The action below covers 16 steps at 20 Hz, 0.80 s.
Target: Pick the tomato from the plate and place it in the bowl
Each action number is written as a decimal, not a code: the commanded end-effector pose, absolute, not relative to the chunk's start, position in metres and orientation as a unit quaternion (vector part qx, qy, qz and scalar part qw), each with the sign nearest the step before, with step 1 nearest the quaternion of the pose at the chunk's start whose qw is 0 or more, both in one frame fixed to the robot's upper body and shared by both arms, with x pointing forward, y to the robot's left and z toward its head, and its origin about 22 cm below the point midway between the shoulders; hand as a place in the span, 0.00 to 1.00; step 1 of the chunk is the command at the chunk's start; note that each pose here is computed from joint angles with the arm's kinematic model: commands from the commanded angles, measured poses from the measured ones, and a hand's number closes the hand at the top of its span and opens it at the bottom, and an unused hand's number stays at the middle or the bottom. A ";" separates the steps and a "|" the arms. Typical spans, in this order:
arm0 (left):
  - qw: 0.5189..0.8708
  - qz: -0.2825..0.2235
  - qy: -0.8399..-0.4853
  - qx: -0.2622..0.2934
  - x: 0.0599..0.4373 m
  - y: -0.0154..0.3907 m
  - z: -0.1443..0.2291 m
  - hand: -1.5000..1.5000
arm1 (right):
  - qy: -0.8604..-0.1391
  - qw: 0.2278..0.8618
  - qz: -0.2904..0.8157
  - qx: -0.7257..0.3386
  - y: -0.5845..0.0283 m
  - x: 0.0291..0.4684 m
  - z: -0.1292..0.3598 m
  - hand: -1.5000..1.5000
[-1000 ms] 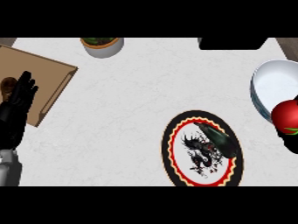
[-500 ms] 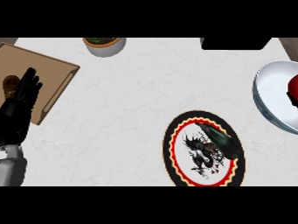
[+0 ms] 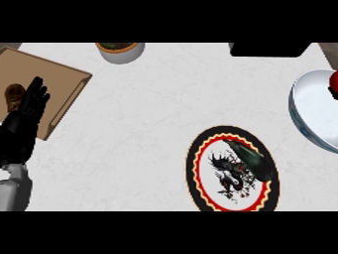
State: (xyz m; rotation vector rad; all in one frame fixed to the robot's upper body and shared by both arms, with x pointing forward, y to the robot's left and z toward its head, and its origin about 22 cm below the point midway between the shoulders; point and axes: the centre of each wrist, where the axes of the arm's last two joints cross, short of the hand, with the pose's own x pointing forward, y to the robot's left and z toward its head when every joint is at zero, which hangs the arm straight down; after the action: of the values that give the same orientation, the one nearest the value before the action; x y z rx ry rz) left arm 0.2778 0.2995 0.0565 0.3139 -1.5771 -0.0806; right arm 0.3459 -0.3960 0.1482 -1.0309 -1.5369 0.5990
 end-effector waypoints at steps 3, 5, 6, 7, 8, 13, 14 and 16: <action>0.689 -0.041 -0.711 0.135 0.283 0.301 0.057 0.50 | -0.513 0.599 0.359 -0.500 -0.423 0.349 0.119 1.00; 0.689 -0.044 -0.712 0.130 0.276 0.305 0.058 0.50 | -0.500 0.654 0.312 -0.473 -0.429 0.357 0.096 1.00; 0.686 -0.039 -0.714 0.133 0.290 0.295 0.061 0.50 | -0.520 0.672 0.285 -0.443 -0.434 0.366 0.103 1.00; 0.688 -0.040 -0.712 0.138 0.281 0.304 0.073 0.50 | -0.507 0.683 0.290 -0.438 -0.451 0.353 0.090 0.00; 0.693 -0.045 -0.707 0.133 0.283 0.299 0.061 0.50 | -0.522 0.683 0.290 -0.421 -0.434 0.363 0.077 0.00; 0.684 -0.046 -0.716 0.136 0.287 0.300 0.056 0.50 | -0.579 0.673 0.293 -0.355 -0.472 0.356 0.090 0.00; 0.688 -0.038 -0.713 0.132 0.282 0.298 0.052 0.50 | -0.606 0.673 0.257 -0.338 -0.470 0.360 0.097 0.00; 0.700 -0.040 -0.701 0.133 0.281 0.301 0.044 0.50 | -0.649 0.671 0.194 -0.302 -0.474 0.358 0.100 0.00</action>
State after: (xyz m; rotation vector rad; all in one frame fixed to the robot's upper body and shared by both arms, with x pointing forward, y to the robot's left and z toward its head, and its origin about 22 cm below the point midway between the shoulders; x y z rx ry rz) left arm 0.2835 0.2987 0.0539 0.2988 -1.5843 -0.0924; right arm 0.3580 -0.4657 0.0933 -0.8032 -1.3295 0.5901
